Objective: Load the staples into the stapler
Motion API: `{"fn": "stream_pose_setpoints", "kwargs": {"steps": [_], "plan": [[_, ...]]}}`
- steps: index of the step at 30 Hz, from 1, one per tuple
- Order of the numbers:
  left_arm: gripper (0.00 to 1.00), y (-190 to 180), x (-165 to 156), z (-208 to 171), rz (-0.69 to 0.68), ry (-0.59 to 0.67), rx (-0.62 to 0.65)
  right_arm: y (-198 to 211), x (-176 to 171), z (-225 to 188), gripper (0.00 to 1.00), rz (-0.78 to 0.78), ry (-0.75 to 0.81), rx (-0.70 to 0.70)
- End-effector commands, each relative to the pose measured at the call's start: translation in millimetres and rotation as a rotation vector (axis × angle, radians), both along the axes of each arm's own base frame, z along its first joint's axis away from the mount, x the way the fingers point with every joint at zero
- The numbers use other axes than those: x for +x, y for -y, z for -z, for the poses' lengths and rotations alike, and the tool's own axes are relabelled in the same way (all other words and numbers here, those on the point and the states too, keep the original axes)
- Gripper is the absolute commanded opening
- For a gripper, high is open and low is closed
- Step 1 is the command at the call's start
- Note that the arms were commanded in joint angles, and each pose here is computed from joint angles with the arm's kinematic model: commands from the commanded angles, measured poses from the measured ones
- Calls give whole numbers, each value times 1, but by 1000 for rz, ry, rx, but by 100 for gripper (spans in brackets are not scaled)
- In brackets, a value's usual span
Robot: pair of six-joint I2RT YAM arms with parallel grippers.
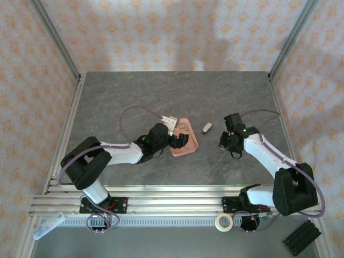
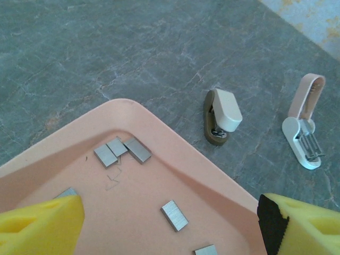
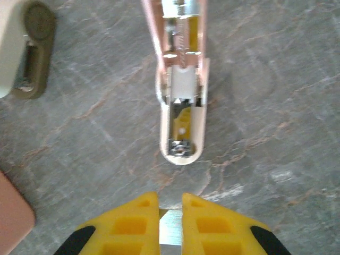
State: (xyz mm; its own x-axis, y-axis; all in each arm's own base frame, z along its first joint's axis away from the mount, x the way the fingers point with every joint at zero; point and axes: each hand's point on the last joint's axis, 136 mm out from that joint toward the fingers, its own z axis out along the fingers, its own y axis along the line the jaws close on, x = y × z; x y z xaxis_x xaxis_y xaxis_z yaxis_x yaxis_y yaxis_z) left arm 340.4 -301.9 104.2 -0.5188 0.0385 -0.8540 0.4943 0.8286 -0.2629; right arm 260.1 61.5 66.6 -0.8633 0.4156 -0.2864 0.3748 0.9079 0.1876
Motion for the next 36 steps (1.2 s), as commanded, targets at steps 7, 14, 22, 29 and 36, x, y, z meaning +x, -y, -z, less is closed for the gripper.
{"fn": "stream_pose_setpoints", "kwargs": {"steps": [7,14,22,29,36], "plan": [[85,17,20,-7,-20,37,-2,19,13,1,13,48,55,15],[85,18,25,-6,-23,49,29,15,26,6,13,75,65,44],[86,21,31,-6,-22,60,55,16,38,10,13,83,56,28],[87,24,35,-7,-19,67,60,20,47,9,13,69,57,-2],[87,26,36,-7,-13,66,63,22,51,7,13,63,61,-14]]}}
